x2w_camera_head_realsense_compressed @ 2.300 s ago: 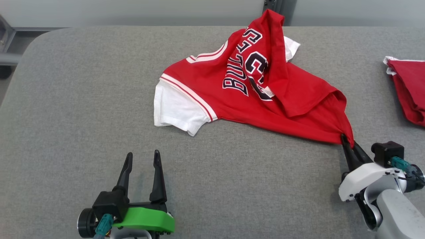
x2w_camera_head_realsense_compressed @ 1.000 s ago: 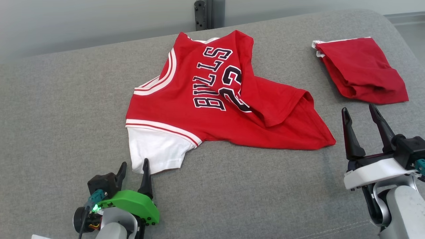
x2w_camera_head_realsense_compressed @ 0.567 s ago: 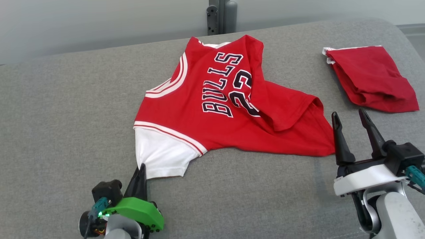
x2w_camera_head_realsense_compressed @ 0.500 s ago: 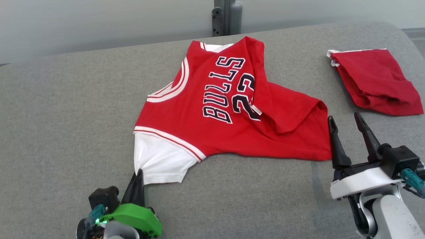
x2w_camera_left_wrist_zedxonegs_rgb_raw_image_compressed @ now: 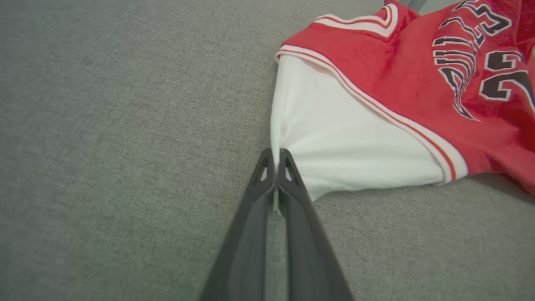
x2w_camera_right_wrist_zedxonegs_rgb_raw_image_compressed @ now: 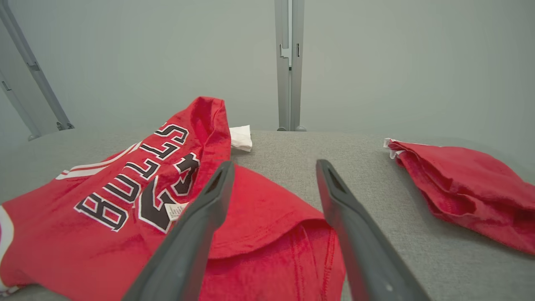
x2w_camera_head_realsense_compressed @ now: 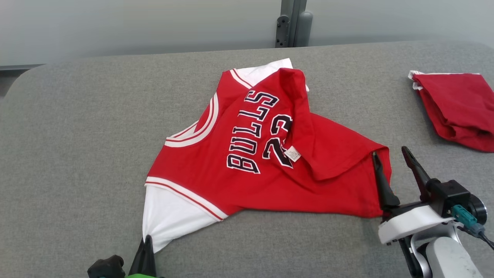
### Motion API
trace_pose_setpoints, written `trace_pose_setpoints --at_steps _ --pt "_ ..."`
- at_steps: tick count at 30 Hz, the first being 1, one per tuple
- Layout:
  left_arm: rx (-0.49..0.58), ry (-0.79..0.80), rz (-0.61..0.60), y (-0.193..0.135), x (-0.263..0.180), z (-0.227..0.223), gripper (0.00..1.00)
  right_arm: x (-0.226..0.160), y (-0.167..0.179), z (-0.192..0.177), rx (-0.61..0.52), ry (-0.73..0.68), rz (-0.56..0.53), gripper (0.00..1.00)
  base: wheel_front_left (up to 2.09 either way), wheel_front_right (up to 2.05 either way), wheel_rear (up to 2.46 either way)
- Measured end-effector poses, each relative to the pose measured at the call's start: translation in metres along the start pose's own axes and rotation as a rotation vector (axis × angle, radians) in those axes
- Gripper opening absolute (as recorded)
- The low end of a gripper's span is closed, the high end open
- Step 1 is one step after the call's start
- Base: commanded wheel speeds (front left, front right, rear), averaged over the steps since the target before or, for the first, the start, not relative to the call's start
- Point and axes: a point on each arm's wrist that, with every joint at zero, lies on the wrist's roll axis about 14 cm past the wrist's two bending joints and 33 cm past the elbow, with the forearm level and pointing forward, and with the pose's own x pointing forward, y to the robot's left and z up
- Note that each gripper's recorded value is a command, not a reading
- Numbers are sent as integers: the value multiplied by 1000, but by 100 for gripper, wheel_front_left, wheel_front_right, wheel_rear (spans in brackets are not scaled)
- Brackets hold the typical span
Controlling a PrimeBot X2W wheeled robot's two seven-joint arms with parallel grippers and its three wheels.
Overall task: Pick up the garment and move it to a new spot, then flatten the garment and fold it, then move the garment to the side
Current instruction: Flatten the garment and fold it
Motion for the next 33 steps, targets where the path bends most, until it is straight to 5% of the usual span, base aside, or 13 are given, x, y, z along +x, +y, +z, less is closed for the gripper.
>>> trace_pose_setpoints --at_steps 5,6,7,8,17,33 --pt "4 18 17 5 -5 -4 0 -9 -28 -12 -59 52 -59 100 0 0 0" --pt "3 16 20 6 -6 -3 38 -11 -31 -17 -65 68 -65 100 0 0 0" --pt "2 8 20 5 -6 -1 87 -13 -35 -21 -73 86 -71 100 0 0 0" --pt "0 -4 20 5 -5 2 100 -15 -38 -25 -78 100 -77 100 0 0 0" --pt "12 -162 14 -1 1 46 100 -21 -38 -59 -74 219 -64 100 0 0 0" --pt "13 -260 11 -6 2 75 100 31 -11 -109 -31 416 51 100 0 0 0"
